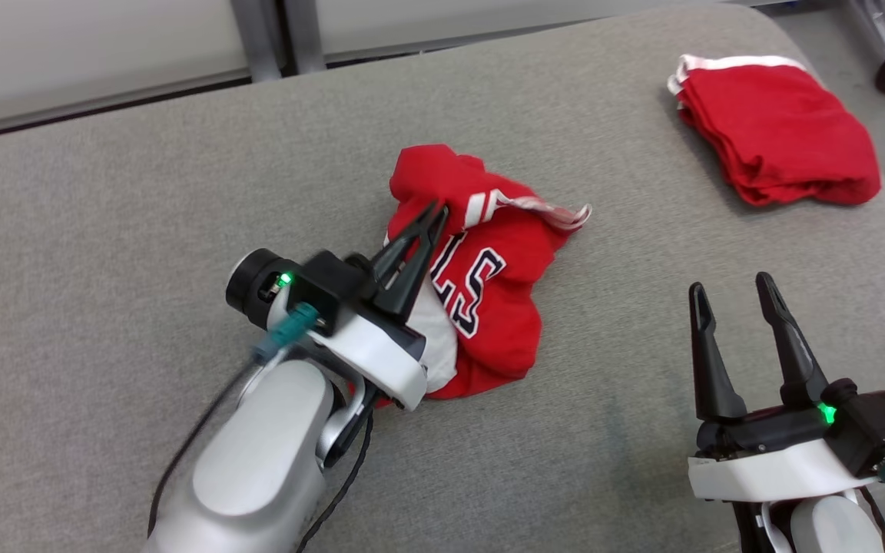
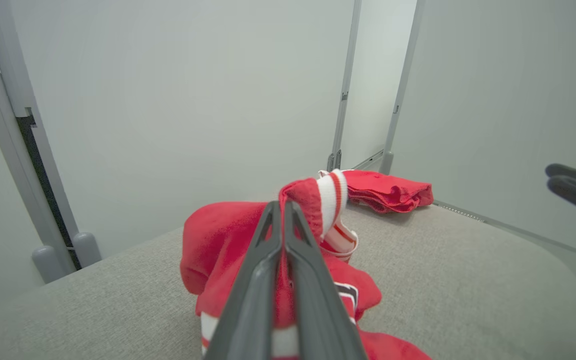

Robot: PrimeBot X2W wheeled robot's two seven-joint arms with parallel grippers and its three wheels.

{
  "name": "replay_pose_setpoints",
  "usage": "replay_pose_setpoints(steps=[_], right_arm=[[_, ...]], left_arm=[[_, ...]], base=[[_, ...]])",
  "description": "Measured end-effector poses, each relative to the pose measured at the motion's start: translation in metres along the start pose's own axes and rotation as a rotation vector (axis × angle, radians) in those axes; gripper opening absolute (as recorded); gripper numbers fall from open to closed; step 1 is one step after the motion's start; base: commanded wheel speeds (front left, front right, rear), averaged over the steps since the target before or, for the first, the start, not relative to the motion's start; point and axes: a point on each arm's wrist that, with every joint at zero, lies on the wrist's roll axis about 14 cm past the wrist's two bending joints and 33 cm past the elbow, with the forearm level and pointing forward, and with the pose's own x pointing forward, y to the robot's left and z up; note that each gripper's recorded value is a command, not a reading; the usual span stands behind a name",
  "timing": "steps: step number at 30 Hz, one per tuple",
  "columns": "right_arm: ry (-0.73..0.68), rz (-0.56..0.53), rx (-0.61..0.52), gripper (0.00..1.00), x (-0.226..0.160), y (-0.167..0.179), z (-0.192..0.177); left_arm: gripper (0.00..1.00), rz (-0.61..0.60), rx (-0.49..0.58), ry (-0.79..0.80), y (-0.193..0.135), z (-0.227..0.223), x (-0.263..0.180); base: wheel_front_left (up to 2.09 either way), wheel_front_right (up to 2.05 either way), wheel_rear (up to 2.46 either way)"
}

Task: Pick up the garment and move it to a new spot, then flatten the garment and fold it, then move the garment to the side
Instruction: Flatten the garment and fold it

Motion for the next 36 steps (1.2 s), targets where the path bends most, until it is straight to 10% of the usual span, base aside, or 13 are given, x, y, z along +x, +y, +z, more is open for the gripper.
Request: replay_pose_setpoints(steps=[8,22,30,36], right_arm=[[-0.060,-0.058,0.036,1.00,-0.024,-0.014,0.023],[-0.116,-0.168,0.055,1.00,-0.065,-0.042,0.040],[-0.111,-0.140,0.062,1.00,-0.049,-0.037,0.037],[-0.077,-0.100,0.070,1.00,-0.035,-0.025,0.025]], left_arm=[[0.00,-0.188,-0.448,-0.156,-0.051,0.113,0.056],[0.00,-0.281,-0.675,-0.470,-0.105,0.327,0.088],[0.00,0.083,-0.694,-0.256,-0.012,0.195,0.083],[0.00,0.527,-0.732,-0.101,0.114,0.047,-0.032]], base=[[0.00,0.00,0.00],[0.00,0.00,0.00],[0.00,0.00,0.00],[0.00,0.00,0.00]])
